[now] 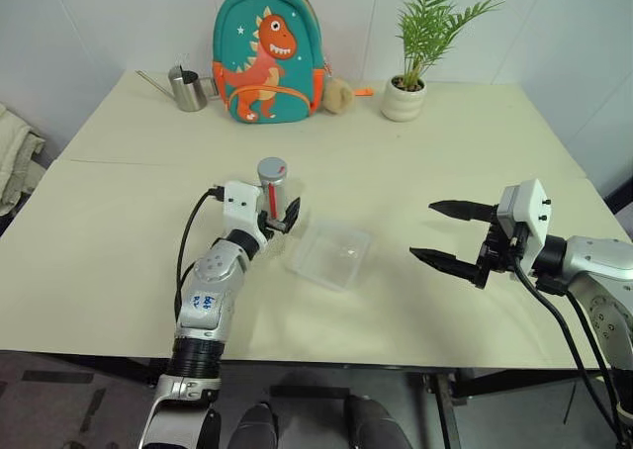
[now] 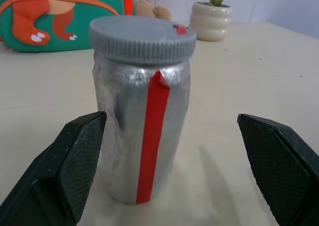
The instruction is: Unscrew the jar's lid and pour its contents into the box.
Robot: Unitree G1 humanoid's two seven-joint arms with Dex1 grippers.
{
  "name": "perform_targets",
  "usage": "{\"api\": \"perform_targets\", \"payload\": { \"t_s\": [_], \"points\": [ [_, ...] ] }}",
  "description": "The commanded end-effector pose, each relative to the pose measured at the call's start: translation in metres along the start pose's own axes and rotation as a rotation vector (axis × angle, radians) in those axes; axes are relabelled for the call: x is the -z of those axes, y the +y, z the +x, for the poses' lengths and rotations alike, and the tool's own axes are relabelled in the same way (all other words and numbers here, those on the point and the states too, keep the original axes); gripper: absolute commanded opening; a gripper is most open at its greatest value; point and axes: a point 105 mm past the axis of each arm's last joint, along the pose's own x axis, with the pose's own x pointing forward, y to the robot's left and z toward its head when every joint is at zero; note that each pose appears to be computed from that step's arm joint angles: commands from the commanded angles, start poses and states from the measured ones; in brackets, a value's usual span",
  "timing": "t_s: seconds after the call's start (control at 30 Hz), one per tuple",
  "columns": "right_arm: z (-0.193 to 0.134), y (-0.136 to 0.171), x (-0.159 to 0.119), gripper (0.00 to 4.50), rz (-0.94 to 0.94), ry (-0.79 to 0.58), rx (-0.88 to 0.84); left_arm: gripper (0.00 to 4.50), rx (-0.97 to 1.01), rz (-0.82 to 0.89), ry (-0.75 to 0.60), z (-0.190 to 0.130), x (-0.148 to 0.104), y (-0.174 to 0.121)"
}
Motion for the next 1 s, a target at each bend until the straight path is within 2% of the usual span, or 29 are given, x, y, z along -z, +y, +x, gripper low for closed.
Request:
{"api": "perform_targets", "payload": {
  "t_s": [0.03, 0.83, 0.93, 1.0],
  "points": [
    [-0.003, -0.001, -0.008, 4.5, -0.031, -0.016, 0.02, 4.48, -0.021, 0.023, -0.049, 0.005, -0.014, 0.003],
    [-0.003, -0.004, -0.008, 4.5, -0.033, -0.008, 0.056, 4.48, -0.039, 0.036, -0.093, 0.03, -0.017, 0.003],
    [-0.004, -0.005, -0.008, 4.5, -0.034, -0.006, 0.06, 3.9, -0.027, 0.031, -0.097, 0.03, -0.018, 0.0],
    [-0.004, -0.006, -0.008, 4.5, -0.034, -0.005, 0.065, 3.26, -0.02, 0.028, -0.1, 0.031, -0.017, -0.001]
  ]
}}
